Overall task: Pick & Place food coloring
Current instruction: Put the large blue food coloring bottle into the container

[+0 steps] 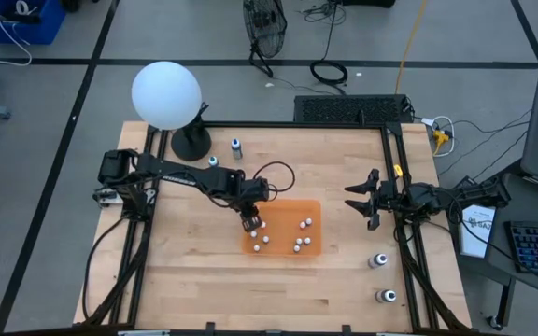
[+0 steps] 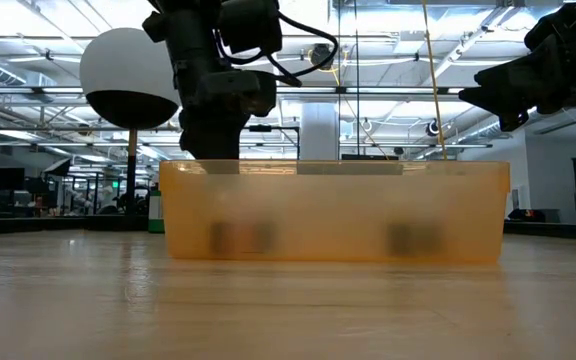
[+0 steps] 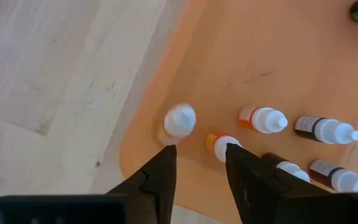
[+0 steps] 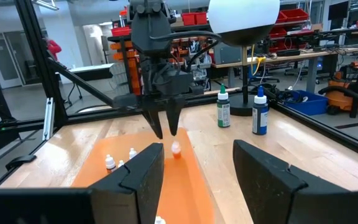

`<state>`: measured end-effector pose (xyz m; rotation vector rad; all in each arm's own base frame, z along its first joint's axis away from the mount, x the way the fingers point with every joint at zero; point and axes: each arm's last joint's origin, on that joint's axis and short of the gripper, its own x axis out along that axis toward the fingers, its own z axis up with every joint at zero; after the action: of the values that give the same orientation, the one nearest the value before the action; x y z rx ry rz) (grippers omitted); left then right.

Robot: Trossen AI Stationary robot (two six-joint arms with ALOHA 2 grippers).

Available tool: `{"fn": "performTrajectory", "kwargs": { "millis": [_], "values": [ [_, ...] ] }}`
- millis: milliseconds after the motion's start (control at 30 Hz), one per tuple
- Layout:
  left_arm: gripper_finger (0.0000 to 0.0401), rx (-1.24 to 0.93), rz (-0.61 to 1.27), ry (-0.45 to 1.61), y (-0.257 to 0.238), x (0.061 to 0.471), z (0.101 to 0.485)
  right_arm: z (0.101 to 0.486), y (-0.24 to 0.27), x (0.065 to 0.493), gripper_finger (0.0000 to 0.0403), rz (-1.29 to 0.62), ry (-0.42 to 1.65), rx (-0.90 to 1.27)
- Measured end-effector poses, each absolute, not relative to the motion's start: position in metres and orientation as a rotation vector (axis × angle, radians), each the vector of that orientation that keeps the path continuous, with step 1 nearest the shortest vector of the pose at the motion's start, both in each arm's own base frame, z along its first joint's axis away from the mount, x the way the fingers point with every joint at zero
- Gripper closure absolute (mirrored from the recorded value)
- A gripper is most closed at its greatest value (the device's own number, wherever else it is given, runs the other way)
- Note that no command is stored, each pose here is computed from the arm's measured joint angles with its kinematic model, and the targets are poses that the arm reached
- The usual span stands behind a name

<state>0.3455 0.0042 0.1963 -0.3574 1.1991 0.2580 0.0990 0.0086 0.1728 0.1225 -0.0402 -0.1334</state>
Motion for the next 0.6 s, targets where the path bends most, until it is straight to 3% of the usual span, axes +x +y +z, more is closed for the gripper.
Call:
{"fn": "performTrajectory", "kwargs": {
  "millis": [233, 400, 600],
  "values": [
    [0.0255, -0.306, 0.244, 1.183, 0.007, 0.348, 0.199, 0.173, 0.009, 0.099, 0.0220, -0.133, -0.040, 0.122],
    [0.0255, -0.295, 0.272, 1.139, 0.016, 0.340, 0.228, 0.173, 0.009, 0.099, 0.0220, -0.133, -0.040, 0.123],
    [0.0254, -0.217, 0.503, 1.033, 0.038, 0.304, 0.275, 0.173, 0.009, 0.099, 0.0220, -0.133, -0.040, 0.123]
  ]
}}
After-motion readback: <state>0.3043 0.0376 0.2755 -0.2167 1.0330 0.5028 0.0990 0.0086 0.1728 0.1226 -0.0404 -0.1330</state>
